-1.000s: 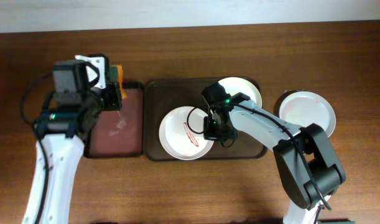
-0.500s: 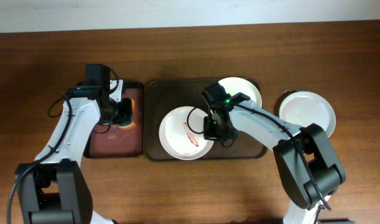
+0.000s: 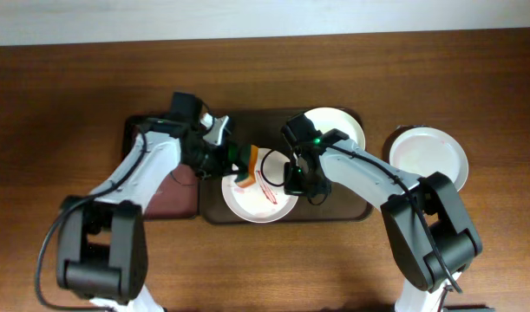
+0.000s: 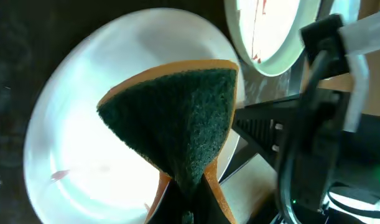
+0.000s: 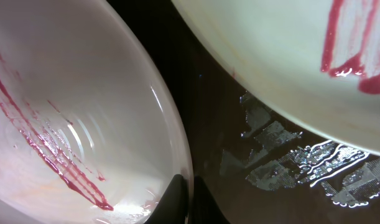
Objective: Clean dirty plates on tray and stack at the side
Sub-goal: 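Scrub the center plate with the sponge while the right gripper holds it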
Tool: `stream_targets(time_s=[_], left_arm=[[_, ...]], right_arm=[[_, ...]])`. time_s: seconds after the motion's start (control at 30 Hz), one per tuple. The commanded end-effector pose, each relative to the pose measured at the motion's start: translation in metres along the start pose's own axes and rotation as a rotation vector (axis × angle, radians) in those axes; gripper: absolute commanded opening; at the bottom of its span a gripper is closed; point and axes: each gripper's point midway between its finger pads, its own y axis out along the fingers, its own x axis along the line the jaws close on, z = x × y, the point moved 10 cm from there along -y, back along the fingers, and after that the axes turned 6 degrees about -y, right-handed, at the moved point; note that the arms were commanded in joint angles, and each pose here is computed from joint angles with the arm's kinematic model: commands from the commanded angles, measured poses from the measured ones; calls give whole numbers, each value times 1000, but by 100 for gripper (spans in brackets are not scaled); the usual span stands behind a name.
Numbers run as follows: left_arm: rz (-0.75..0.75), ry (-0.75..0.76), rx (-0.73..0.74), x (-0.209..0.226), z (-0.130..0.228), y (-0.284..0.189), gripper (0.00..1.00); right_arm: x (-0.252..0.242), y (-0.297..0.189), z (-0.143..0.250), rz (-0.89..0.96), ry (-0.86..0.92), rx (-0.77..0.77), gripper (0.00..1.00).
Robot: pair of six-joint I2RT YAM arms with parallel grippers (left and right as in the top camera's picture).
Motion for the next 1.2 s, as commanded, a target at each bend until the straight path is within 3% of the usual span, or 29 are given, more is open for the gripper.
stream_targets(time_s=[0.0, 0.3, 0.6, 0.93, 1.17], left_arm=[[118, -28, 68, -3, -3, 18, 0], [165, -35, 231, -4, 11, 73, 0], [165, -1, 259, -4, 25, 91, 0], [139, -193, 230, 2, 24, 97, 0], [-69, -224, 141, 20, 22, 100, 0]], right_arm=[[-4, 0, 4, 44, -27, 1, 4], [-4, 0, 4, 45, -26, 4, 4], [-4, 0, 4, 45, -26, 5, 4], [-4, 0, 5, 47, -26, 8, 4], [-4, 0, 5, 48, -26, 9, 4]])
